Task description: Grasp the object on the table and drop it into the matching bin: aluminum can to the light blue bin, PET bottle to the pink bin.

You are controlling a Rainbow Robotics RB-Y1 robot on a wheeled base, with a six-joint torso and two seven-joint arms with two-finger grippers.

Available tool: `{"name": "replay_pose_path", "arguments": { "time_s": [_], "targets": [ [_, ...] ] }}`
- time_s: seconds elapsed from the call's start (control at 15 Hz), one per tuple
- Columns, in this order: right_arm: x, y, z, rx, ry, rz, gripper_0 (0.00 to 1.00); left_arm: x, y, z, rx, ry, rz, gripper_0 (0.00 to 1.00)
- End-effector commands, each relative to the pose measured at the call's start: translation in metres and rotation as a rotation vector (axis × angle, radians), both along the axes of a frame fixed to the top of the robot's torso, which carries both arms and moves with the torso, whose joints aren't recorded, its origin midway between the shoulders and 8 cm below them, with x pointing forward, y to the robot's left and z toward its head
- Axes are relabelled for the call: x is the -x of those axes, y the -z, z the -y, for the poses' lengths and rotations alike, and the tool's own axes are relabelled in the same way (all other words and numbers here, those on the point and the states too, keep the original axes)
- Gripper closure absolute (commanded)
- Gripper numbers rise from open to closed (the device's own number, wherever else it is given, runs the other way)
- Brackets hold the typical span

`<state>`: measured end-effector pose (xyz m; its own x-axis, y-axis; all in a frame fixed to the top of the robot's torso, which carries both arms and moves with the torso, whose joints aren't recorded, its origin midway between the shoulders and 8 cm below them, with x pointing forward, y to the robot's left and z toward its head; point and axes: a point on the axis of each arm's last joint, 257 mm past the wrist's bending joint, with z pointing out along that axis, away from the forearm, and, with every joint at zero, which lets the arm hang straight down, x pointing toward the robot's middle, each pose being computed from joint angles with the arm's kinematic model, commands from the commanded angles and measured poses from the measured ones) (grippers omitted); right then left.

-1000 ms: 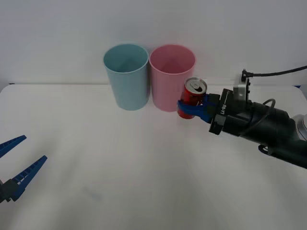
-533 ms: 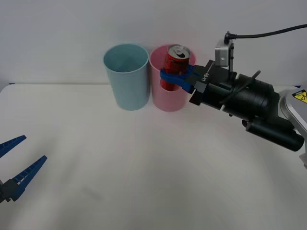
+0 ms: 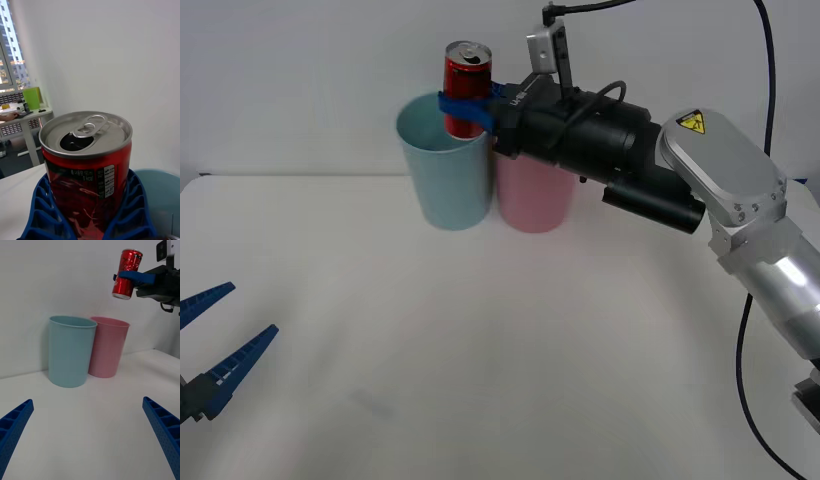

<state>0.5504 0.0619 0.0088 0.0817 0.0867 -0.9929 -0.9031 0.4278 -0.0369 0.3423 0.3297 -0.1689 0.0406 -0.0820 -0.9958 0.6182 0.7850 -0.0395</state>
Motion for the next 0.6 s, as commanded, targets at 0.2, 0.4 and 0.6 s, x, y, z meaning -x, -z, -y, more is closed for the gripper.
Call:
{"name": "replay_pose_path", "arguments": {
  "time_s": [0.2,0.4,0.6],
  "targets": [
    [-0.039,-0.006,-0.042,0.021,0.067,-0.003,1.00,0.000,0.000,0.000,0.000,0.000,0.000,0.00],
    [-0.066,-0.006,-0.059,0.032,0.146,-0.006,1.00,0.000,0.000,0.000,0.000,0.000,0.000,0.00],
    [-0.093,-0.003,-0.066,0.052,0.249,-0.005,1.00,0.000,0.000,0.000,0.000,0.000,0.000,0.00]
  ]
}}
